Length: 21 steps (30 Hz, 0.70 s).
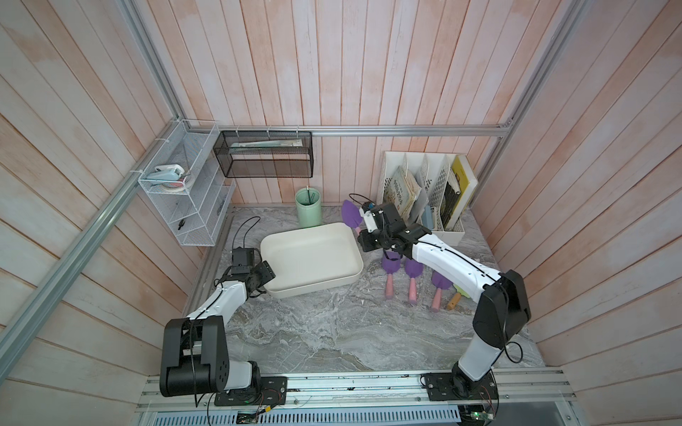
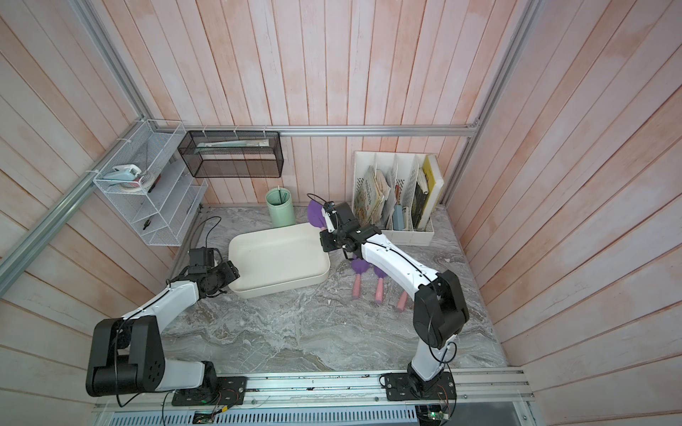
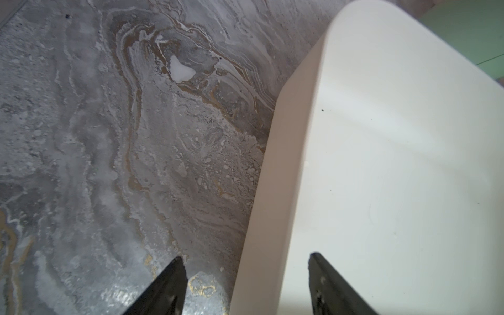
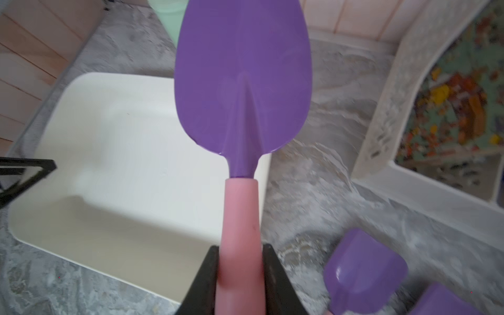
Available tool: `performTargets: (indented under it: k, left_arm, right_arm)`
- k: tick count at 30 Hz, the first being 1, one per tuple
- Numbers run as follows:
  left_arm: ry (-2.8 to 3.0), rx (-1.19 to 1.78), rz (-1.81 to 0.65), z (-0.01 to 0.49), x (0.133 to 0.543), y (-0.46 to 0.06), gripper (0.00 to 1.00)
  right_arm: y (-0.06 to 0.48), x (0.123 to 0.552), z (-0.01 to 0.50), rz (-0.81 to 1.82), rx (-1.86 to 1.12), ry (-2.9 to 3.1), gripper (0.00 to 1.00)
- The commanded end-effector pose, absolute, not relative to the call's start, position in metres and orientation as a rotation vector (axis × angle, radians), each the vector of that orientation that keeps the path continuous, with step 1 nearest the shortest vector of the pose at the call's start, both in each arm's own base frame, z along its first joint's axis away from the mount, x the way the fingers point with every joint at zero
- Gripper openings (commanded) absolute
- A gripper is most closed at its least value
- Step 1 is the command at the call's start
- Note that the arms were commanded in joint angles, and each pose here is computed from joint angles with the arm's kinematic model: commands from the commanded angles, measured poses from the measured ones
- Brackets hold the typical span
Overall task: Take the shovel out of the storage box
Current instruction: Move the storage box to the center of the board.
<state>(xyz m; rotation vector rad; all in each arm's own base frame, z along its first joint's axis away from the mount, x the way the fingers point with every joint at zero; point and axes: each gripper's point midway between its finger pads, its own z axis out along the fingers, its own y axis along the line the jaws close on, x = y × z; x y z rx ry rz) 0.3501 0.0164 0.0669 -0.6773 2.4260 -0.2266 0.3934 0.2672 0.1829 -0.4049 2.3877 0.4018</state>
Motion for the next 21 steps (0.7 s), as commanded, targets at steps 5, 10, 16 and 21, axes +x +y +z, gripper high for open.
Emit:
performTargets:
  k: [5, 10, 16, 21]
  left_arm:
    - [2.423, -0.678, -0.26, 0.066, 0.361, 0.015, 0.74]
    - [2.417, -0.679, -0.278, 0.067, 0.365, 0.013, 0.74]
    - [2.424, -0.687, -0.276, 0.064, 0.363, 0.014, 0.74]
    - [2.426, -0.695, -0.258, 0.063, 0.36, 0.016, 0.74]
  right_arm:
    - [0.206, 0.37, 0.134, 0.325, -0.16, 2.491, 0.0]
    - [0.214, 0.358, 0.099, 0.391, -0.155, 2.579, 0.0]
    - [0.248, 0.351, 0.076, 0.375, -0.255, 2.626, 0.0]
    - [0.282, 0.342, 0.057, 0.385, -0.334, 2.673, 0.0]
